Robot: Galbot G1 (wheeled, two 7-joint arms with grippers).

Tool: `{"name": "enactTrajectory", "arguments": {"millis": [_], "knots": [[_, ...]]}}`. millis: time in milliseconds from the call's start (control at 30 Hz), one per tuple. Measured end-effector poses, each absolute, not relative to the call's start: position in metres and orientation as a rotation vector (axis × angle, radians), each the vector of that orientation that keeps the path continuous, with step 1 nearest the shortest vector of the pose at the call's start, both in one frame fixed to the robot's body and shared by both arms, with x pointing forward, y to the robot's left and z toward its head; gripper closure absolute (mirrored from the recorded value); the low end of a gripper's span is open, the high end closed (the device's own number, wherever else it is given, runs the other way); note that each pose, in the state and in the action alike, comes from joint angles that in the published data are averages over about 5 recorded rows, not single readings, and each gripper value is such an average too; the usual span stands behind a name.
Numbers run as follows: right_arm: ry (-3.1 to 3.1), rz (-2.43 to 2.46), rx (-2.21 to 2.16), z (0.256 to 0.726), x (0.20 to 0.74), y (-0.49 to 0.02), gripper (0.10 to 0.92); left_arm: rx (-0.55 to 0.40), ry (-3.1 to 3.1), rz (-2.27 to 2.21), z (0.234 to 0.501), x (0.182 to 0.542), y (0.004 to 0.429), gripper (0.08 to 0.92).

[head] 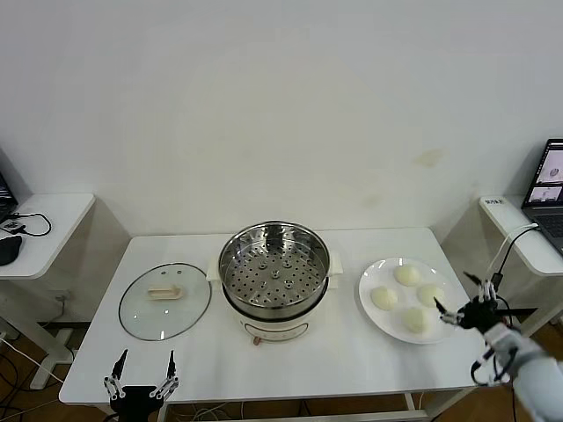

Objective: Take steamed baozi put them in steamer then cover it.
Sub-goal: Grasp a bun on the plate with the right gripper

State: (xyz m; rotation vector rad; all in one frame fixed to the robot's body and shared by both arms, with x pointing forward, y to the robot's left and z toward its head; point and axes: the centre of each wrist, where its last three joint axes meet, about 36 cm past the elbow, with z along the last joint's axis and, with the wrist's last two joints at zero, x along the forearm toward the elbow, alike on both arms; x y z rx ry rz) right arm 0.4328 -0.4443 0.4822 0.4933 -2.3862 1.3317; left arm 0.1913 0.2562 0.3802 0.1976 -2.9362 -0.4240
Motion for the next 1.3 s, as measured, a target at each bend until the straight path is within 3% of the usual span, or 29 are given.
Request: {"name": "enactTrajectory", "arguments": {"millis": [667, 1300], "knots": [[-1.752, 1.383, 0.925, 0.516, 0.604, -0.453, 0.200, 0.254, -2.959, -0.495, 0.386, 0.192, 0.265, 0.177], [-1.570, 1.348, 0.993, 0.491, 0.676, -0.435, 0.200, 0.279, -2.965, -0.526, 0.389, 0.193, 0.273, 0.177]]}}
